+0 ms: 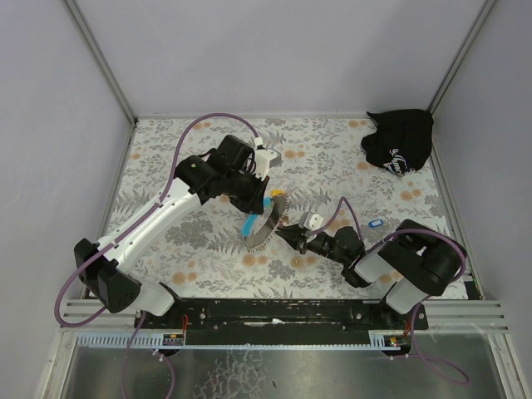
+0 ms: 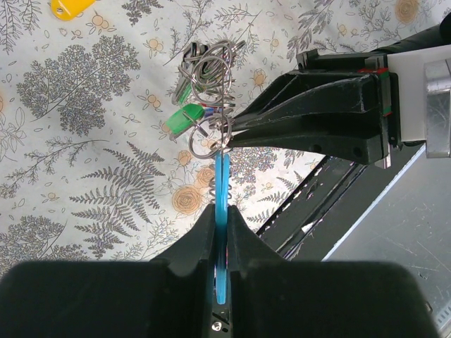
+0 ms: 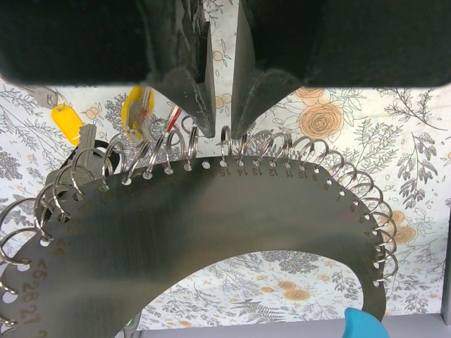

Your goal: Put the keys on the keyring

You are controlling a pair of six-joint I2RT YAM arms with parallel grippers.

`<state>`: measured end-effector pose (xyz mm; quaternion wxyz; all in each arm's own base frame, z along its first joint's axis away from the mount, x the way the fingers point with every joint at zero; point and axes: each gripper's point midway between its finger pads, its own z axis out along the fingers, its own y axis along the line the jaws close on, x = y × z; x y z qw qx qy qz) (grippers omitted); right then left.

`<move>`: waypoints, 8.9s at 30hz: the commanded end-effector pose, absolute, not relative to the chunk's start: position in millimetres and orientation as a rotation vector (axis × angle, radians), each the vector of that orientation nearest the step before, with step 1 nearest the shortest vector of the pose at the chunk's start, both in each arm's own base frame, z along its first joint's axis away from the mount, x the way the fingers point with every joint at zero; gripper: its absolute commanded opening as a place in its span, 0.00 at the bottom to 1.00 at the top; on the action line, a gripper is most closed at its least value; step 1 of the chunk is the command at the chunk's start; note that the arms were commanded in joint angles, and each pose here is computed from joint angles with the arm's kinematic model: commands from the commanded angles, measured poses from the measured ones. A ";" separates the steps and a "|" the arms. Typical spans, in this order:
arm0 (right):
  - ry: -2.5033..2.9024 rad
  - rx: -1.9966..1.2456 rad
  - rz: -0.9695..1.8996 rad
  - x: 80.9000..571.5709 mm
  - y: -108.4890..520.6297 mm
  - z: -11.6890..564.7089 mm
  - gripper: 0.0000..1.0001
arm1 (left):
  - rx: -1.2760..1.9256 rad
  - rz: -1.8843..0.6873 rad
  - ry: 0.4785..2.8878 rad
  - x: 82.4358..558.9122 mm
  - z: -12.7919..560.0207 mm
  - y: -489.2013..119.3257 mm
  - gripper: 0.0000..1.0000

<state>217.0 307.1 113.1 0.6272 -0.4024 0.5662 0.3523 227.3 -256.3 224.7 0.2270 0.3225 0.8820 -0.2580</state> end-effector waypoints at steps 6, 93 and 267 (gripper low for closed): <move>1.144 -0.886 0.826 218.3 317.7 150.5 0.23 | 0.911 -0.774 2.344 231.9 235.3 -271.9 0.00; 0.966 -0.993 0.713 211.6 314.8 169.1 0.00 | 0.253 -1.180 2.041 243.4 136.2 -244.1 0.32; 1.997 -0.758 0.541 372.1 281.6 93.2 0.57 | 0.912 -0.795 1.685 224.7 115.3 -260.8 0.00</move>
